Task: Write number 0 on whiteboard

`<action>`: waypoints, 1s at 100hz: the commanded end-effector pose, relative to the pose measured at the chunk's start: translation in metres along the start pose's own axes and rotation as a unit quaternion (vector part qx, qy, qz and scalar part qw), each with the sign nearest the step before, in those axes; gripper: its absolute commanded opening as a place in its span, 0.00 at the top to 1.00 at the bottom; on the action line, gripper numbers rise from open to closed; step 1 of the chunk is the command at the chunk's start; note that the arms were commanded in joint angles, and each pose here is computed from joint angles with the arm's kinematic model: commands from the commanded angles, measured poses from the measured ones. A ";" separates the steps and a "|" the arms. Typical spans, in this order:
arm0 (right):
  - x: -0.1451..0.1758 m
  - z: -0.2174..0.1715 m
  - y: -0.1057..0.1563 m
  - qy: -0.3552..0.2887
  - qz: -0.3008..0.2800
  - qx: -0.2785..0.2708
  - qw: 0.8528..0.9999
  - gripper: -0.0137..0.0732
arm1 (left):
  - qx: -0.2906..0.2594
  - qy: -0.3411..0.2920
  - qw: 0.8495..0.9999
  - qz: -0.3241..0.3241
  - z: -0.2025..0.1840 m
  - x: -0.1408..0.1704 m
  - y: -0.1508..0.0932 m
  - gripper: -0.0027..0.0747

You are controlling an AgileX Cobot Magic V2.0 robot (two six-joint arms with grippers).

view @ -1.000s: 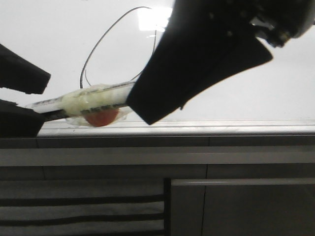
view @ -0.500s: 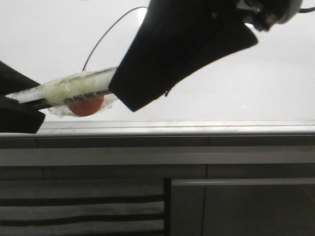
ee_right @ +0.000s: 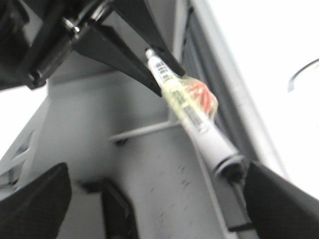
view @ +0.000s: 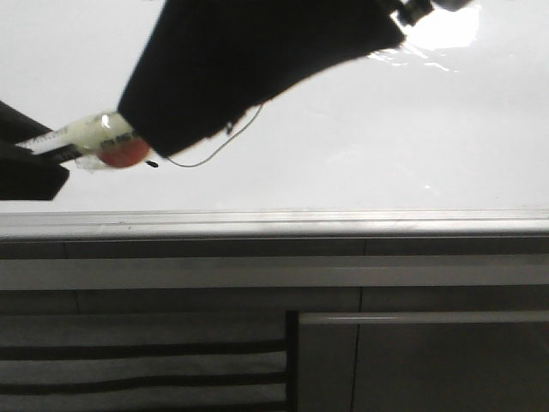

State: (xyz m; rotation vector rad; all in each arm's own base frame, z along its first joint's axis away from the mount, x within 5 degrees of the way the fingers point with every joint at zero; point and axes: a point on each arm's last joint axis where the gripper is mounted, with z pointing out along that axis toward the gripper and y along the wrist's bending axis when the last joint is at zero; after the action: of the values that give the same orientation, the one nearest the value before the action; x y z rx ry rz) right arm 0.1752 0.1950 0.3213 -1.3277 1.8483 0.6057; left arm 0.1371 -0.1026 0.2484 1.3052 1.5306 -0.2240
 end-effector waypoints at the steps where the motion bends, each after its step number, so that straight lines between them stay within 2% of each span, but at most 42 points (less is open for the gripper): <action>1: -0.023 -0.024 -0.005 -0.084 -0.008 0.062 0.994 0.09 | -0.073 0.005 0.995 -0.072 -0.003 -0.008 0.020 0.99; 10: -0.030 -0.034 -0.008 -0.120 -0.011 0.100 0.988 0.09 | -0.115 0.017 0.983 -0.142 -0.003 -0.007 0.030 0.99; 26: -0.036 -0.044 -0.012 -0.155 -0.012 0.137 0.978 0.09 | -0.165 0.027 0.943 -0.288 0.005 -0.005 0.048 0.99; 45: -0.035 -0.043 -0.012 -0.151 -0.012 0.133 0.980 0.09 | -0.166 0.042 0.905 -0.388 0.028 -0.001 0.061 0.99; 55: -0.035 -0.043 -0.012 -0.151 -0.012 0.133 0.980 0.09 | -0.186 0.053 0.880 -0.434 0.037 0.005 0.067 0.99; 63: -0.035 -0.043 -0.012 -0.151 -0.012 0.133 0.980 0.09 | -0.204 0.064 0.865 -0.454 0.043 0.010 0.071 0.99; 72: -0.035 -0.043 -0.012 -0.151 -0.012 0.133 0.980 0.09 | -0.207 0.072 0.856 -0.467 0.047 0.014 0.071 0.99; 100: -0.035 -0.042 -0.011 -0.148 -0.012 0.130 0.980 0.09 | -0.198 0.097 0.854 -0.472 0.060 0.023 0.069 0.99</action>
State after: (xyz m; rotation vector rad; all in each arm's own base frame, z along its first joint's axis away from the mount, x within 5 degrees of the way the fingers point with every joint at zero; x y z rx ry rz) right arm 0.1798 0.1832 0.3542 -1.0980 1.6755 0.4983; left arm 0.2234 -0.1051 0.2291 0.2400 2.1870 -0.3951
